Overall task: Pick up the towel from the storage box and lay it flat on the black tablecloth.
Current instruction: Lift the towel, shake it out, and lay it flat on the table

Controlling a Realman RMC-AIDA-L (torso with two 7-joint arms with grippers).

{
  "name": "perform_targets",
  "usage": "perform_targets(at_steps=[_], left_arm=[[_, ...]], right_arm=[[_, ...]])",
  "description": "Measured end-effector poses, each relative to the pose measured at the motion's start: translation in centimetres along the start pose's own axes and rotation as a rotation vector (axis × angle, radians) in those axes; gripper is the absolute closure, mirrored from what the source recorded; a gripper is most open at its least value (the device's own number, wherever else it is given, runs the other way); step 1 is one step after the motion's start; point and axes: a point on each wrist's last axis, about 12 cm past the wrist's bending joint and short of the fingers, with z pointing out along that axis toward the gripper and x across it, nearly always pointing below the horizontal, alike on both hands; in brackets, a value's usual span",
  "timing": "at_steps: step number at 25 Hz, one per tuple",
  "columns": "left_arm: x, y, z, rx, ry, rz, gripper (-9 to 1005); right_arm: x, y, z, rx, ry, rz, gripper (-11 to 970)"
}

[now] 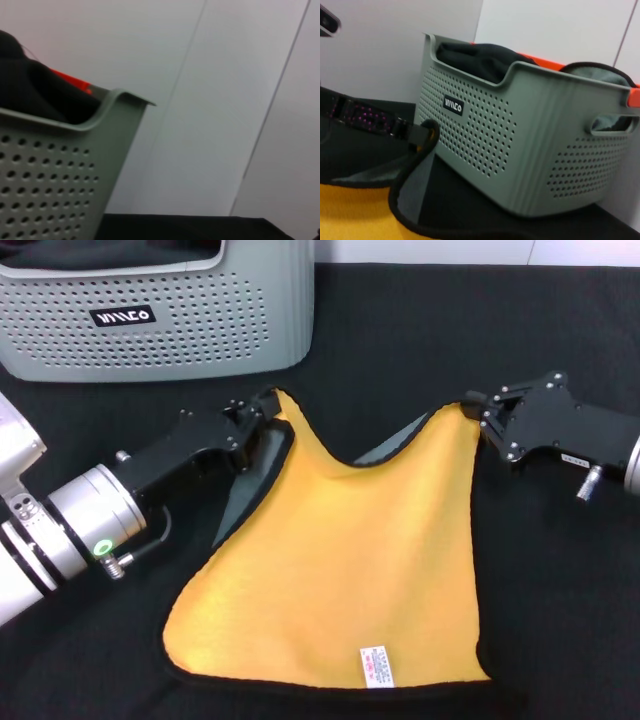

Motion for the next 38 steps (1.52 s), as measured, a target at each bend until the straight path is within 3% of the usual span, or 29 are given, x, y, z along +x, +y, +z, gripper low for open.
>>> perform_targets(at_steps=[10, 38], left_arm=[[-0.4, 0.7, -0.2, -0.062, -0.038, 0.037, 989], [0.5, 1.5, 2.5, -0.132, 0.095, 0.25, 986]], right_arm=[[0.3, -1.1, 1.1, 0.043, 0.055, -0.012, 938], [0.9, -2.5, 3.5, 0.089, 0.137, -0.036, 937]])
